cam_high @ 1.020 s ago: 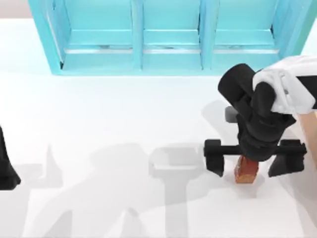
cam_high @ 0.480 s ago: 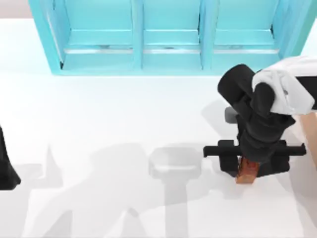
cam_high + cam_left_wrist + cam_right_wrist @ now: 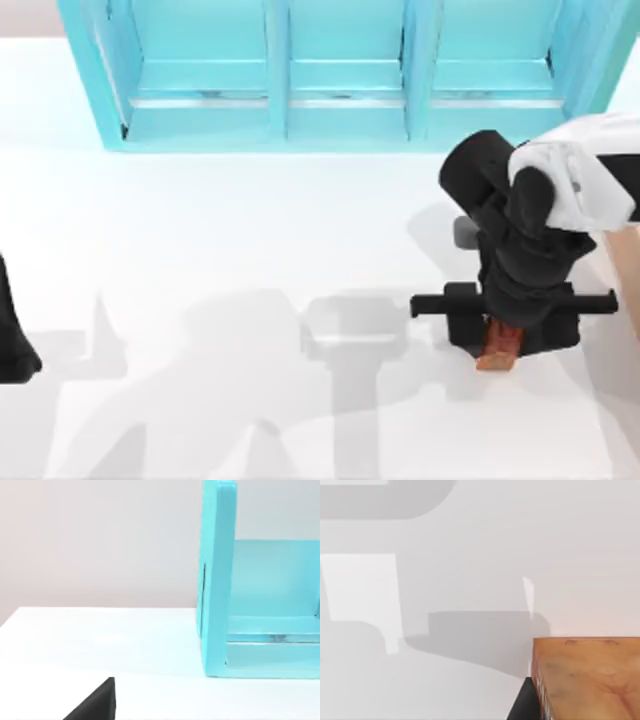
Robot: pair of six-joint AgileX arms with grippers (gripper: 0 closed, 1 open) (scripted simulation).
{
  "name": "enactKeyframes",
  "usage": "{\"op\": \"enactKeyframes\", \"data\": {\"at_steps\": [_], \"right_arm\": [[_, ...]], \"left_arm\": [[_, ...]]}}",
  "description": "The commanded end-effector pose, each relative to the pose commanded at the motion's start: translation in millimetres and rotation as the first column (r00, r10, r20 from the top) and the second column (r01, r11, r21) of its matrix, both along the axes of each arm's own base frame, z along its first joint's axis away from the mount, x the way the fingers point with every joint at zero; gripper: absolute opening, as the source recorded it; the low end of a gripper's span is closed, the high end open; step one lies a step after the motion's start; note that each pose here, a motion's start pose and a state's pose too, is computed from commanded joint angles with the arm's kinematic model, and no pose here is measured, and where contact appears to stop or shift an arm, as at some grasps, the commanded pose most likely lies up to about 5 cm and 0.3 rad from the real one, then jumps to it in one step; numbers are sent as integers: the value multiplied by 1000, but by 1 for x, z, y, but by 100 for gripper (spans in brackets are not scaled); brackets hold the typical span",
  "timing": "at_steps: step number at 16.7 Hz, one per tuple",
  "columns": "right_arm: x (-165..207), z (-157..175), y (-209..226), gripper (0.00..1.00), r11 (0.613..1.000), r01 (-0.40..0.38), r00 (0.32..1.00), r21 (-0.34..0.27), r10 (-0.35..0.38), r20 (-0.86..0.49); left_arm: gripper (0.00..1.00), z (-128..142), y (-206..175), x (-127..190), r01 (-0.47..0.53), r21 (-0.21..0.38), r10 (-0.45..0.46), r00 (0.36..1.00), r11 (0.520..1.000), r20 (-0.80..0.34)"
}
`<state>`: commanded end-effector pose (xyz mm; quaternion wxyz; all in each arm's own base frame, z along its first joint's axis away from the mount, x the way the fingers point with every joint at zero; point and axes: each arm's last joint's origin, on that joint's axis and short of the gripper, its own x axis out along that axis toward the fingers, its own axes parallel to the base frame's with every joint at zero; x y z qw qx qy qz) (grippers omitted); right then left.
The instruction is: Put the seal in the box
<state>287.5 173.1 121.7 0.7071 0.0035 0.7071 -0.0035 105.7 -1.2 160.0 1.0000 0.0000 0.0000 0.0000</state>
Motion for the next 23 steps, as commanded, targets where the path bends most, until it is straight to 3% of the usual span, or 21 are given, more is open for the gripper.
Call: {"op": "enactKeyframes", "data": {"at_steps": [7, 16, 23], "right_arm": [[2, 6, 1, 0, 1000, 1, 1000, 3, -1, 6], [1, 96, 0, 0, 1000, 3, 1000, -2, -3, -2], [3, 99, -4, 0, 1000, 2, 1000, -1, -2, -2]], "left_arm": [[100, 0, 0, 0, 0, 0, 0, 1000, 1000, 0], [100, 0, 0, 0, 0, 0, 0, 1000, 1000, 0], [100, 0, 0, 0, 0, 0, 0, 1000, 1000, 0]]}}
